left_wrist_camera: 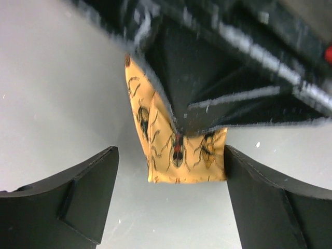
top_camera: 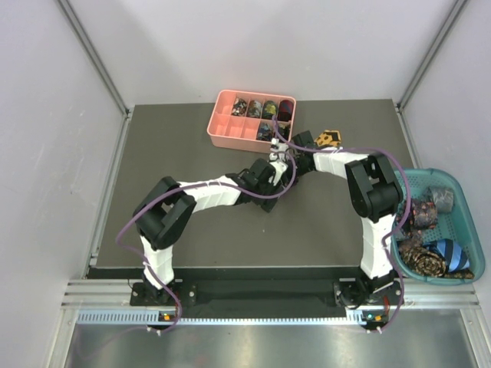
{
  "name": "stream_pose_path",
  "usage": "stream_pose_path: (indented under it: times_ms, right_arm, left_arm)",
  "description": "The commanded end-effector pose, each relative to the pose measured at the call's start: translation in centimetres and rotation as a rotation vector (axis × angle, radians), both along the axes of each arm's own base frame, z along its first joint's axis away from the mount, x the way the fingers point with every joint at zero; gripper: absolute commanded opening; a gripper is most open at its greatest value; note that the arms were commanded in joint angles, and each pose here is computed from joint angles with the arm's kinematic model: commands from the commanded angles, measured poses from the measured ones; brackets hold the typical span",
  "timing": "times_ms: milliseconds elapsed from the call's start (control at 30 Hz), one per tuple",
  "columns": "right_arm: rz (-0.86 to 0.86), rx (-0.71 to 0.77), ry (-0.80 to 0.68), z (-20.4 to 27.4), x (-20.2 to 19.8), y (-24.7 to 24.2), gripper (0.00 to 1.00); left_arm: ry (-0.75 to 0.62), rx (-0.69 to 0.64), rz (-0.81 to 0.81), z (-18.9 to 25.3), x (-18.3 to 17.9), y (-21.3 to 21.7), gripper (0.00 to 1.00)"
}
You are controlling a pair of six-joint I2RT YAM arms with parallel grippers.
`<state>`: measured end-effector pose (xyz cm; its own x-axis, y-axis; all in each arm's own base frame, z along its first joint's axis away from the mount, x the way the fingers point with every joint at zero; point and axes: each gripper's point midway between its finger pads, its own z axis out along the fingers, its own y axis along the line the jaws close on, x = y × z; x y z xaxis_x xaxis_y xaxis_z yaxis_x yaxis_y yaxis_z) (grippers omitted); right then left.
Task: Roll the ties
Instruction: Roll the tie
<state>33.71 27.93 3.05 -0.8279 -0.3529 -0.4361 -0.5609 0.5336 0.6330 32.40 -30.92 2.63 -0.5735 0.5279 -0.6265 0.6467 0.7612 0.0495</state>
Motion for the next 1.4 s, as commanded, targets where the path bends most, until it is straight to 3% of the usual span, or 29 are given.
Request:
stream_pose_path:
  times_ms: [0, 167, 533, 767, 1133, 1300, 1367]
  right_arm:
    - [0.013, -0.049, -0.076, -0.8, 0.2, 0.2, 0.24]
    - [0.008, -0.049, -0.078, -0.8, 0.3, 0.1, 0.24]
    - [-0.002, -0.044, -0.08, -0.5, 0.3, -0.2, 0.25]
    - [-0.016, -0.027, -0.082, -0.3, 0.7, -0.3, 0.33]
    - [-0.255, 0.08, -0.099, 4.8, 4.6, -3.6, 0.45]
    - [-0.424, 0.164, -0.164, 7.9, 7.0, -6.5, 0.46]
    - [-0.501, 0.126, -0.159, 7.3, 7.0, -8.1, 0.45]
  left_arm:
    - [0.033, -0.01, -0.049, -0.2, 0.1, -1.0, 0.84]
    - [0.047, -0.036, -0.065, -0.2, -0.1, -1.6, 0.82]
    - [0.066, -0.018, -0.068, -1.8, -0.1, -1.8, 0.65]
    - [0.086, 0.011, -0.056, -2.3, -0.9, -0.7, 0.53]
    - [0.136, 0.067, -0.081, -4.3, -2.0, -0.6, 0.47]
    - [0.154, 0.075, -0.081, -5.0, -2.1, -0.5, 0.46]
    - [0.162, 0.082, -0.078, -5.0, -2.2, -0.5, 0.46]
